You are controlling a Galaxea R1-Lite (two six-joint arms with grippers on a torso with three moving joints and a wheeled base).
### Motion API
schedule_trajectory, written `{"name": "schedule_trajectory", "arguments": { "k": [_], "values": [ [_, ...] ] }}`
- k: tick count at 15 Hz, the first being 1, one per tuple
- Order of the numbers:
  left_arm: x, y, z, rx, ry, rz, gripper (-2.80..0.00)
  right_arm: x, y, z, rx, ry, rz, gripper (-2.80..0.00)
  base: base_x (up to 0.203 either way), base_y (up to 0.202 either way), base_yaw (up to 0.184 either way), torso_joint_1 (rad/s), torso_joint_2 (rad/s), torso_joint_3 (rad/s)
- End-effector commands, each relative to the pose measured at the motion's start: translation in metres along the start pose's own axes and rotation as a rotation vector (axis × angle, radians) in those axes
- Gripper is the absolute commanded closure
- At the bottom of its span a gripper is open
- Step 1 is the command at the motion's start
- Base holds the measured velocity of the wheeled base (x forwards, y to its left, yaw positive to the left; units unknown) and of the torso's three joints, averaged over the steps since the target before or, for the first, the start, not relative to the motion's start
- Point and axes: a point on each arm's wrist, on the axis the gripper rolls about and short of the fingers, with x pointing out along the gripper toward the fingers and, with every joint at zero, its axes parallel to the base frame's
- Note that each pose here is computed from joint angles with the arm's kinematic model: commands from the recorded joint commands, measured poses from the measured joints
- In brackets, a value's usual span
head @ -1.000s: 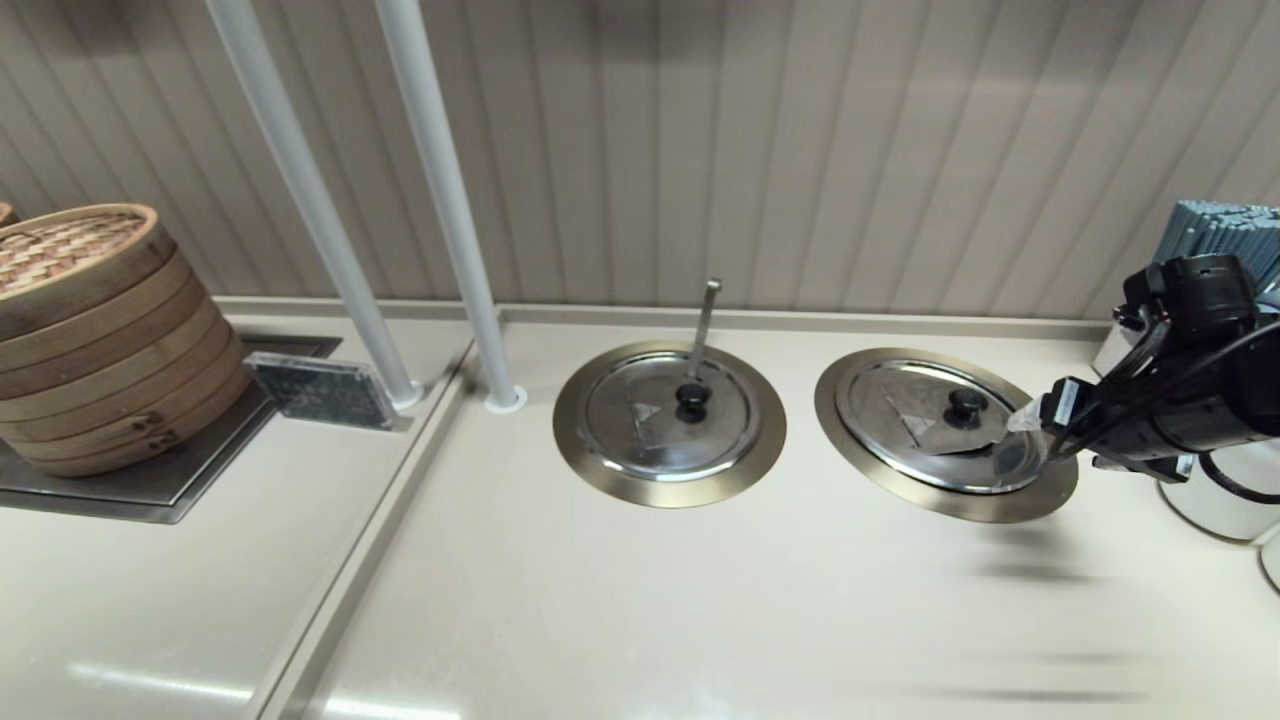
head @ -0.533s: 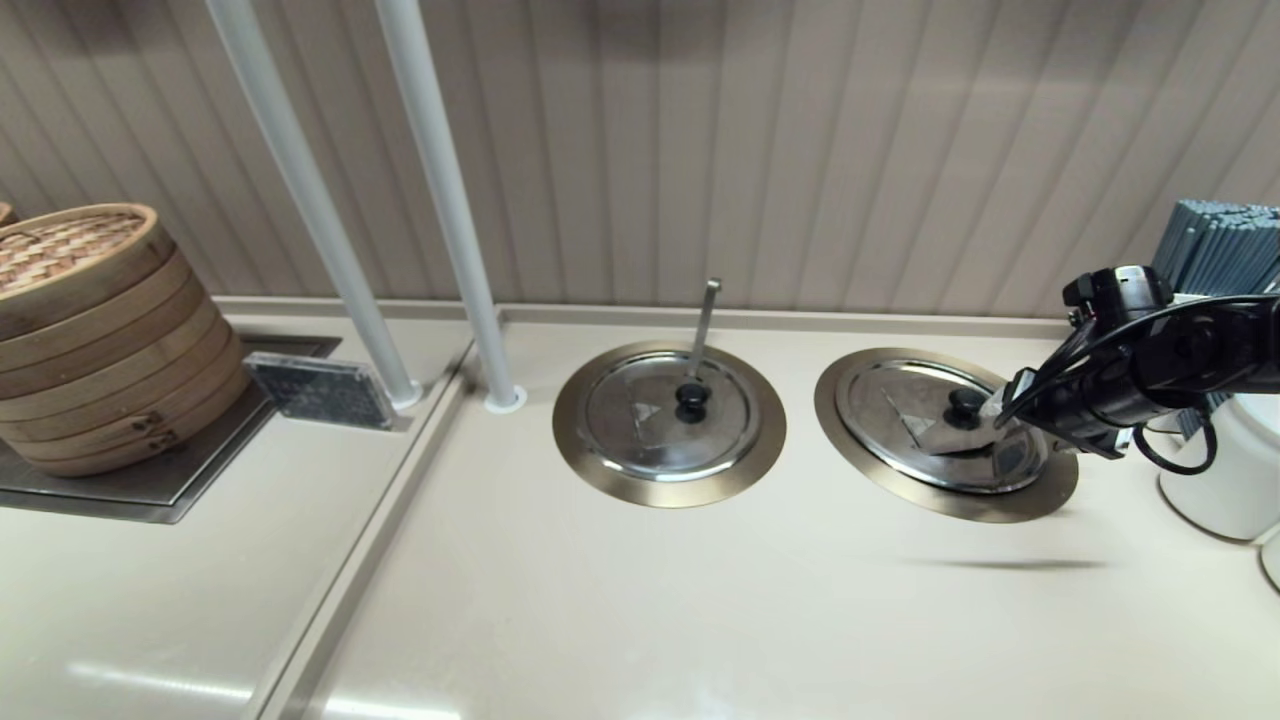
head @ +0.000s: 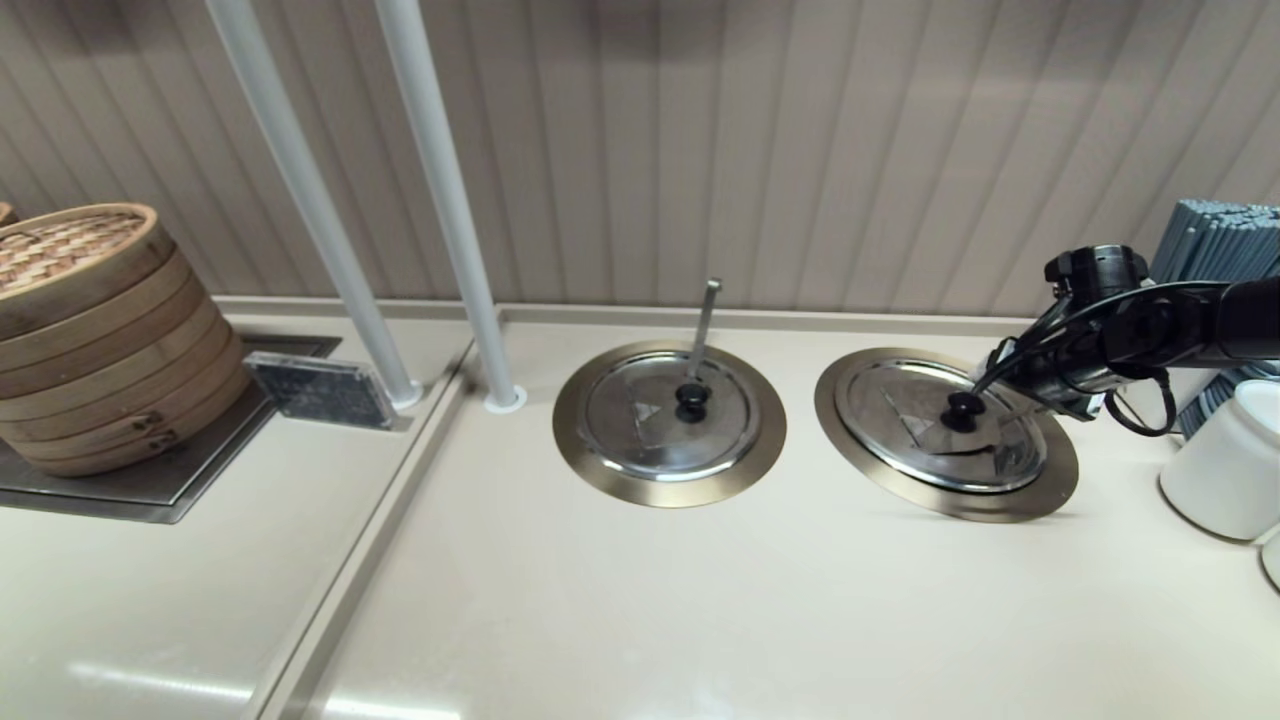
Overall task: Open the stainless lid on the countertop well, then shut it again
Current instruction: Put the spoon in the groove
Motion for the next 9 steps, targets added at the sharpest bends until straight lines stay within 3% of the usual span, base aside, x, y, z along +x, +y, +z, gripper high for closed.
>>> {"name": "schedule_trajectory", "arguments": {
  "k": [1,9],
  "values": [
    [0.0,0.0,0.0,0.0,0.001,0.0,0.0,0.009,0.001,0.001,0.003,-0.003,0.001,-2.8,0.0,0.0,0.0,0.0,0.0,0.0],
    [0.0,0.0,0.0,0.0,0.0,0.0,0.0,0.03,0.013,0.008,0.0,-0.032,0.026,-2.8,0.0,0.0,0.0,0.0,0.0,0.0]
  ]
}}
